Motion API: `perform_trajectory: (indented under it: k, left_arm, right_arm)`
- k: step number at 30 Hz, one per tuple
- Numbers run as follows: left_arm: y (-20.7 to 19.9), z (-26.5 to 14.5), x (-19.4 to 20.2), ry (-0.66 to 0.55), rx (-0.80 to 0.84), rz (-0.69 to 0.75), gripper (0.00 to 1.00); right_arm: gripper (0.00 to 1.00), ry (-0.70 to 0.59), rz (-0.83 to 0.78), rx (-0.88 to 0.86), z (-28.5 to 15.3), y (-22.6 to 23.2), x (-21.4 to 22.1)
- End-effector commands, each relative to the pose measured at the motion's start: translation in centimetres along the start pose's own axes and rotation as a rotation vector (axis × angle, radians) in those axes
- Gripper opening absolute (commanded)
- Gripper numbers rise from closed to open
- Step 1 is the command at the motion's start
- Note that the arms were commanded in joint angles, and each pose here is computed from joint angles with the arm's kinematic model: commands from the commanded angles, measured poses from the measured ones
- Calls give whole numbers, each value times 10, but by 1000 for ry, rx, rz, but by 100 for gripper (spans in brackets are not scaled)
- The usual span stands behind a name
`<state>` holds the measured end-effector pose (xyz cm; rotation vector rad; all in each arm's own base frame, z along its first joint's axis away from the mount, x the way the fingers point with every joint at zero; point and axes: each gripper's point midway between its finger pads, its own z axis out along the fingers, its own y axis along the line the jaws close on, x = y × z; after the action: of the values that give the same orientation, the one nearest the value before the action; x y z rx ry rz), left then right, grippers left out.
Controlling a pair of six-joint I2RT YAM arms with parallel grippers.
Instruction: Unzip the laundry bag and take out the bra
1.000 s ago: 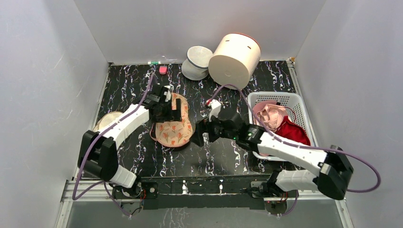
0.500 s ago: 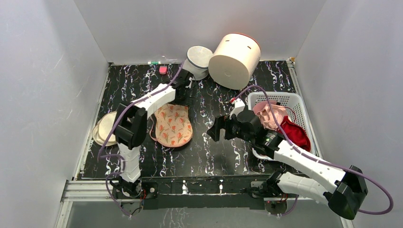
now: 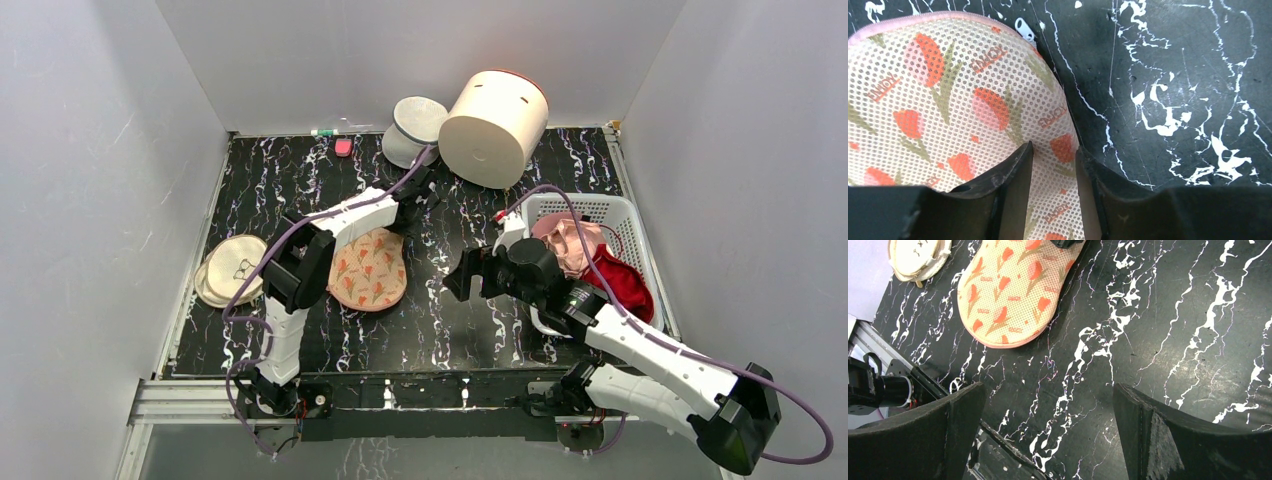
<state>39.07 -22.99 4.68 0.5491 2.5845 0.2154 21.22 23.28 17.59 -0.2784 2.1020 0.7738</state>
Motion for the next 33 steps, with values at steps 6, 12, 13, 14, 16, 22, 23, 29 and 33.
perform_trajectory:
  k: [6, 12, 13, 14, 16, 22, 23, 29, 33]
  left_arm:
    - [-10, -7, -3, -28, 80, 19, 22]
    - [-31, -35, 0, -121, 253, 18, 16]
    - [-34, -38, 8, -112, 283, 26, 16]
    - [-38, -43, 14, -108, 318, 37, 16]
    - [-45, -51, 28, -87, 383, 53, 15]
    - [-41, -96, 61, -110, 487, 76, 20]
    - [-36, -110, 66, -133, 490, 56, 26]
    - [-39, -121, 45, -206, 412, -18, 96]
    - [-43, -92, 17, -209, 224, 48, 70]
  right_arm:
    - [98, -61, 22, 9, -5, -1, -13]
    - [98, -73, 15, 51, -11, -8, -16]
    - [98, -71, 11, 61, -11, -10, -15]
    - [98, -72, 10, 68, -11, -11, -16]
    - [98, -70, 6, 77, -11, -14, -15]
    - [98, -48, 2, 77, -7, -15, -9]
    - [98, -39, 3, 74, -5, -15, -7]
    - [98, -51, 11, 92, -5, -17, -12]
    - [98, -94, 18, 123, -24, -22, -21]
